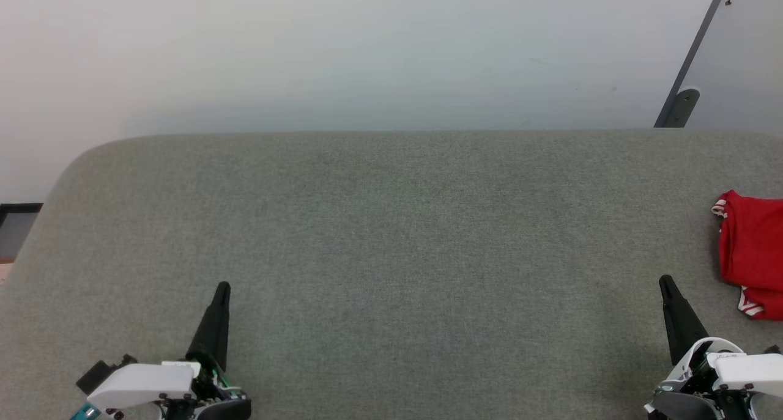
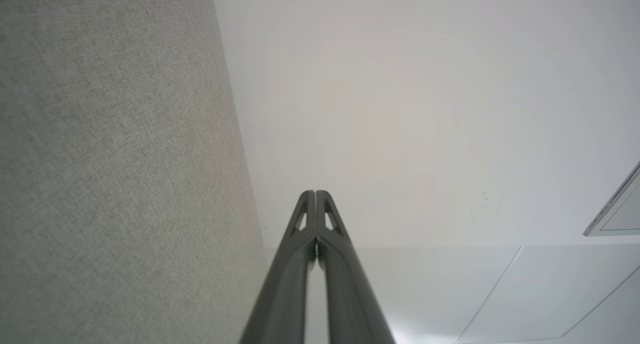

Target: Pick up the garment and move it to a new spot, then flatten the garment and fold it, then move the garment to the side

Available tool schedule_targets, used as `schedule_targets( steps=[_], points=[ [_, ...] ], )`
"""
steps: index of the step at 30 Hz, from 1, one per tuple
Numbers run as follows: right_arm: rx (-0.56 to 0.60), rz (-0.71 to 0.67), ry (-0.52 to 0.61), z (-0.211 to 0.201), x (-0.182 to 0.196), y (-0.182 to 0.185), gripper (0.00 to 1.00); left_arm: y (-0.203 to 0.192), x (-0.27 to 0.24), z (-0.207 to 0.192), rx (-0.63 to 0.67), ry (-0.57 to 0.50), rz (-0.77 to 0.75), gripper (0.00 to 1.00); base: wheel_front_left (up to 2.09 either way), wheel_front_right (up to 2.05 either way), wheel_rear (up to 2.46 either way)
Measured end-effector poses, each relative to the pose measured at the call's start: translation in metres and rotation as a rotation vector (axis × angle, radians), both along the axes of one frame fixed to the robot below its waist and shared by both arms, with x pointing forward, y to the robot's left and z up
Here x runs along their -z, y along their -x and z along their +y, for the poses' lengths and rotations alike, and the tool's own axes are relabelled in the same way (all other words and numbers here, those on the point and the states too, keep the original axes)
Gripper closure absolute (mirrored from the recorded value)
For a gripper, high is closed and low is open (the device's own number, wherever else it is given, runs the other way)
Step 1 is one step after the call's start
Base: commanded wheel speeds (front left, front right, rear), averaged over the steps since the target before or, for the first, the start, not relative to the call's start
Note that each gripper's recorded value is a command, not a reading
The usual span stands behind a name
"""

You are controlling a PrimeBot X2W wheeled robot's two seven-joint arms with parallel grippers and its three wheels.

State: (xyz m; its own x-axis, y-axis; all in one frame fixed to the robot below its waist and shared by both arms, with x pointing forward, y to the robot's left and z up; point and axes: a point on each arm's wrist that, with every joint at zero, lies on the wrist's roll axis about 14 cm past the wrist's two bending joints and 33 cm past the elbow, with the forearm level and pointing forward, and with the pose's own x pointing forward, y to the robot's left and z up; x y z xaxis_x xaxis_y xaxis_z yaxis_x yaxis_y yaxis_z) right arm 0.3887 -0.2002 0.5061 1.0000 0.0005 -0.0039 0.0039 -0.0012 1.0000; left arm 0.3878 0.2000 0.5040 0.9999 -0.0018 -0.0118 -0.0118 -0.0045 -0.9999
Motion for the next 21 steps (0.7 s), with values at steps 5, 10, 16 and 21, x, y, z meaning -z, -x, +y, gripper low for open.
schedule_targets(
  steps=[5, 10, 16, 21],
  points=[
    [0.0, 0.0, 0.0, 0.0, 0.0, 0.0, 1.0, 0.0, 0.0, 0.0, 0.0, 0.0, 0.0, 1.0, 0.0, 0.0, 0.0],
    [0.0, 0.0, 0.0, 0.0, 0.0, 0.0, 1.0, 0.0, -0.0001, 0.0, -0.001, 0.0, 0.0, 1.0, 0.0, 0.0, 0.0],
    [0.0, 0.0, 0.0, 0.0, 0.0, 0.0, 1.0, 0.0, -0.0001, 0.0, -0.001, 0.0, 0.0, 1.0, 0.0, 0.0, 0.0],
    [0.0, 0.0, 0.0, 0.0, -0.0001, 0.0, 1.0, 0.0, -0.0001, -0.0001, 0.001, 0.0, 0.0, 1.0, 0.0, 0.0, 0.0]
  ],
)
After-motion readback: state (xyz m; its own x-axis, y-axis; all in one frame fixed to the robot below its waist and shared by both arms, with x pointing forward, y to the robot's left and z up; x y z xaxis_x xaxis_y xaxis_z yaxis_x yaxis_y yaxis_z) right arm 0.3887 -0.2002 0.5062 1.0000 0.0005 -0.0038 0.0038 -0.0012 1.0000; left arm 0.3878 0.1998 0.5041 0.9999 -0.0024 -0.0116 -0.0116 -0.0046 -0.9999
